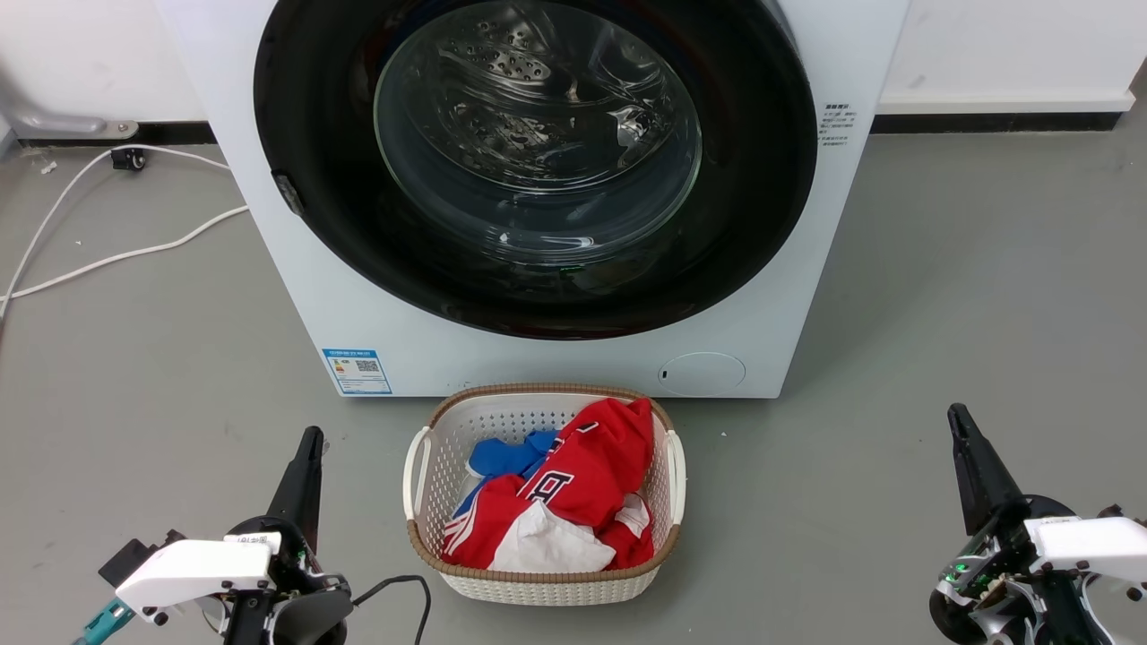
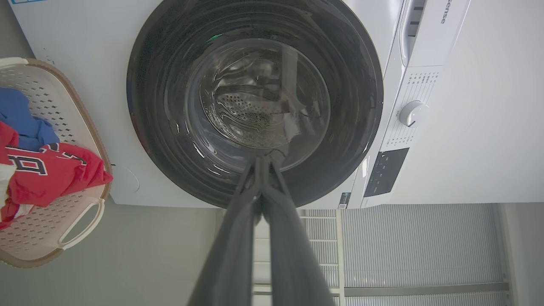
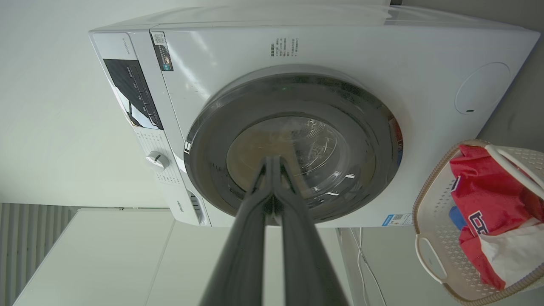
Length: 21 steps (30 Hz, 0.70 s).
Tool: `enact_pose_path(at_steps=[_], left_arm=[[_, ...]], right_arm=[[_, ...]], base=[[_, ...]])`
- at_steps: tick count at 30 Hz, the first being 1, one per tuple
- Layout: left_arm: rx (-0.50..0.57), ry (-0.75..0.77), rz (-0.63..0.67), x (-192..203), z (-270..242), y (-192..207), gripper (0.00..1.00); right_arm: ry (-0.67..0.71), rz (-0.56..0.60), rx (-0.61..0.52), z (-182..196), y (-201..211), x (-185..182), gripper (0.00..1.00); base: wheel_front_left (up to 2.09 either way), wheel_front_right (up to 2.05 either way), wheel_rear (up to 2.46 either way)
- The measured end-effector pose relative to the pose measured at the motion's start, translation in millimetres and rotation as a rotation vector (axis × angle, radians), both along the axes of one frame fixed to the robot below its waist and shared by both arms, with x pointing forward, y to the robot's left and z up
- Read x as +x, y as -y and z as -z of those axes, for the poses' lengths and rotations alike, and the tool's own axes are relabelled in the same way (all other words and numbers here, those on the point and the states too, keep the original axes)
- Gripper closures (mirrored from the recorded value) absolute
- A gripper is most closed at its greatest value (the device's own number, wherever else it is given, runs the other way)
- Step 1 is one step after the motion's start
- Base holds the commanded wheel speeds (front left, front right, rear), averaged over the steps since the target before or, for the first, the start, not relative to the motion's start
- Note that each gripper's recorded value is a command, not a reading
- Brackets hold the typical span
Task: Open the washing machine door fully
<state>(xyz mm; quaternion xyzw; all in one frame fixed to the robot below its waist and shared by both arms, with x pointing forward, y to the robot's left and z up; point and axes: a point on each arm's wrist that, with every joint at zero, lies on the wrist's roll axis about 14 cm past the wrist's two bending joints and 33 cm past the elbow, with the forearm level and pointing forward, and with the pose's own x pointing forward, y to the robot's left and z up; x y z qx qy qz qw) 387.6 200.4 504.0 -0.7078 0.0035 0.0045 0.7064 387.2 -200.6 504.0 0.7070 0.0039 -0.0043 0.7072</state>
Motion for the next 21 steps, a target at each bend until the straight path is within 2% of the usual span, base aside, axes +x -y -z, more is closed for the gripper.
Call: enact_pose_path(at_steps=[21], left_arm=[[0.000, 0.000, -0.001, 0.0, 0.1, -0.1, 1.00]], right_arm=[[0.000, 0.000, 0.001, 0.2, -0.2, -0.1, 1.00]], base=[[0.00, 0.00, 0.00]])
